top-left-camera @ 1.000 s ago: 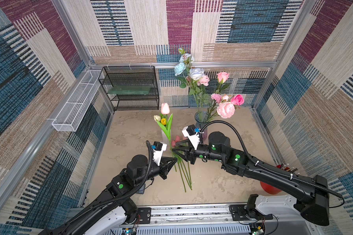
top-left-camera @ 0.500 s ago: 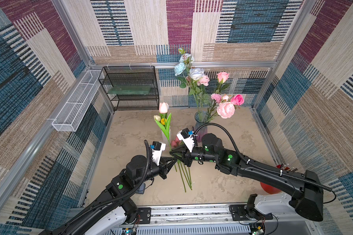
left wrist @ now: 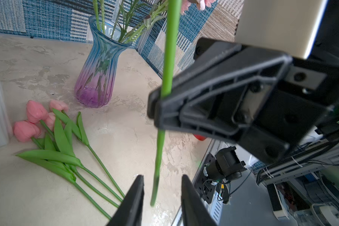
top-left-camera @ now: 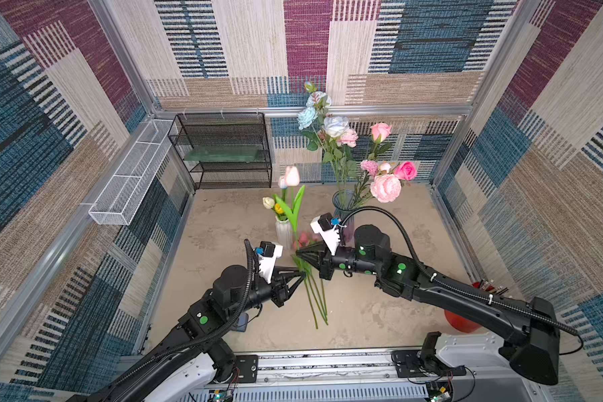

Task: Pick out pink flowers from the vase
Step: Pick up the flower from the vase, then place the flower at the center of the board.

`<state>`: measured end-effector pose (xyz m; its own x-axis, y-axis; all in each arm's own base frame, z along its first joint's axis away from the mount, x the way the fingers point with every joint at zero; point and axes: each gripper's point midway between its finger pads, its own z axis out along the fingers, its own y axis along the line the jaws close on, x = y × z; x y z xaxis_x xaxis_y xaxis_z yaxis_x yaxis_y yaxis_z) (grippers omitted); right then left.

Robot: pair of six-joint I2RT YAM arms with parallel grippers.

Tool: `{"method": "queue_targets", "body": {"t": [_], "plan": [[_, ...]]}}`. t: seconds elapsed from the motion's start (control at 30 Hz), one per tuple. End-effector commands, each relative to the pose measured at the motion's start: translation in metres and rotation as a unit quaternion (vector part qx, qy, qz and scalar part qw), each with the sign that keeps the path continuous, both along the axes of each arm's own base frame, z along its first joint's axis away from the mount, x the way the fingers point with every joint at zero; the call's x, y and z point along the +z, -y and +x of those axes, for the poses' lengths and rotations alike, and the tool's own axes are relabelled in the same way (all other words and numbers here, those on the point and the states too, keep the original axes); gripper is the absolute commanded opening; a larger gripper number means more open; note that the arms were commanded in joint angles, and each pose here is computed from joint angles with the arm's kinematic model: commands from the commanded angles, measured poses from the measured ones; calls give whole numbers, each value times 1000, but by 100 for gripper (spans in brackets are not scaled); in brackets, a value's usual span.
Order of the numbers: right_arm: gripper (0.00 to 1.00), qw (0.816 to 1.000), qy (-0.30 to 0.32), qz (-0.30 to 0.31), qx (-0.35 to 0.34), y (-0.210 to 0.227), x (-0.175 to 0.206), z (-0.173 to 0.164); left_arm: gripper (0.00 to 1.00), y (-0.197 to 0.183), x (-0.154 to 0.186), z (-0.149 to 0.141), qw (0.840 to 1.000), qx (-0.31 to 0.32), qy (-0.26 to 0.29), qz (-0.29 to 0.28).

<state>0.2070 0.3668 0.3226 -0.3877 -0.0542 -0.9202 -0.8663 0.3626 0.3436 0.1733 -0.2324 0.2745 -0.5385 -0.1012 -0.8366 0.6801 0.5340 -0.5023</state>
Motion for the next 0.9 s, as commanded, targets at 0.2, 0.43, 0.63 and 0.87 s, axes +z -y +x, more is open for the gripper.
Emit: {"method": "queue_targets", "body": {"t": [0.2, 0.43, 0.63, 0.87], "plan": [[0, 987, -95, -97, -83, 55, -79, 14, 43, -32, 21, -27, 992, -22, 85, 87], [0, 958, -219, -148, -107, 78, -164, 10, 44, -53, 19, -36, 983, -14, 128, 129], [0, 933, -282, -178, -135, 86, -213, 16, 44, -57, 0, -36, 981, -9, 134, 139], [0, 909, -335, -201, -144, 83, -250, 32, 44, -62, -2, -39, 978, -6, 153, 140]]}}
